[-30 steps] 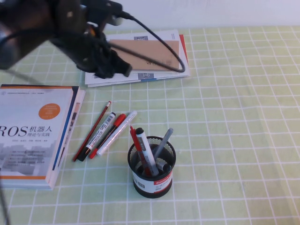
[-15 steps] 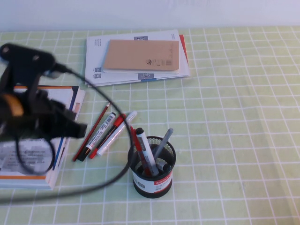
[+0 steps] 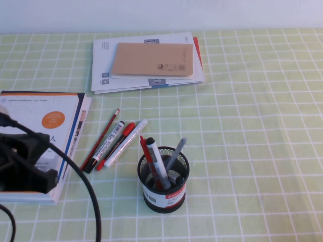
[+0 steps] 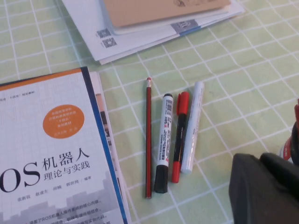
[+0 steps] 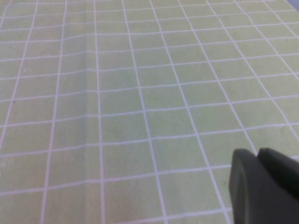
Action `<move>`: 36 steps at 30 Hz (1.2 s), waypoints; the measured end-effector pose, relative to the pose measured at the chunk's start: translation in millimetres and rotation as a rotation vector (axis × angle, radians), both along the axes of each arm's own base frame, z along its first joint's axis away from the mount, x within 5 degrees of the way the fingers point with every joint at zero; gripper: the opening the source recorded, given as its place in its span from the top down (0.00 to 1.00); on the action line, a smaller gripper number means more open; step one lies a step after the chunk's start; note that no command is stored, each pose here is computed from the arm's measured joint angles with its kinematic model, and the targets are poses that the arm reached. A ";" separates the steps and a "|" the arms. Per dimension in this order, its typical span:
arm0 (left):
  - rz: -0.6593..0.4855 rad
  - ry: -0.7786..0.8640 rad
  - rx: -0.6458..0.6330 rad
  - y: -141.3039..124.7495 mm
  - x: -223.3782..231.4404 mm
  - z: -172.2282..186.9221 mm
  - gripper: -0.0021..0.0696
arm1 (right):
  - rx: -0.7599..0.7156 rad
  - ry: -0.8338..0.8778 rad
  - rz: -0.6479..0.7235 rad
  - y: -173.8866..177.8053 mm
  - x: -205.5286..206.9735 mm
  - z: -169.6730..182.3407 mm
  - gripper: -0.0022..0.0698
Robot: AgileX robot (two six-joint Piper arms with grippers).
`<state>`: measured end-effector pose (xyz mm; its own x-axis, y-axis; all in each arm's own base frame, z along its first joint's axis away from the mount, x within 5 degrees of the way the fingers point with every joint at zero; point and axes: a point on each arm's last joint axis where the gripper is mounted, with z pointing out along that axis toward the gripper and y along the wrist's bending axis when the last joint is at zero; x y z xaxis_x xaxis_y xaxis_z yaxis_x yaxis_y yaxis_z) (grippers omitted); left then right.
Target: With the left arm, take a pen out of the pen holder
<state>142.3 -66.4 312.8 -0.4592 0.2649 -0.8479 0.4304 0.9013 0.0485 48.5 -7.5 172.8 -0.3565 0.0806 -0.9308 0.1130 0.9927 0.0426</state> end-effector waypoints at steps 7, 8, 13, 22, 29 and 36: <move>0.050 -0.033 -0.004 4.5 1.0 2.2 0.97 | 0.000 0.000 0.000 0.0 0.0 0.0 0.99; 0.062 -0.049 -0.007 6.0 0.4 1.4 0.97 | 0.000 0.000 0.000 0.0 0.0 0.0 0.99; 0.115 -0.171 -0.042 23.6 -15.8 -17.6 0.97 | 0.000 0.000 0.000 0.0 0.0 0.0 0.99; 0.328 -0.460 -0.161 59.6 -68.4 -76.6 0.97 | 0.000 0.000 0.000 0.0 0.0 0.0 0.99; 0.353 -0.539 -0.228 62.0 -84.1 -110.6 0.97 | 0.000 0.000 0.000 0.0 0.0 0.0 0.99; 0.391 -0.373 -0.195 64.0 -86.4 -127.1 0.97 | 0.000 0.000 0.000 0.0 0.0 0.0 0.99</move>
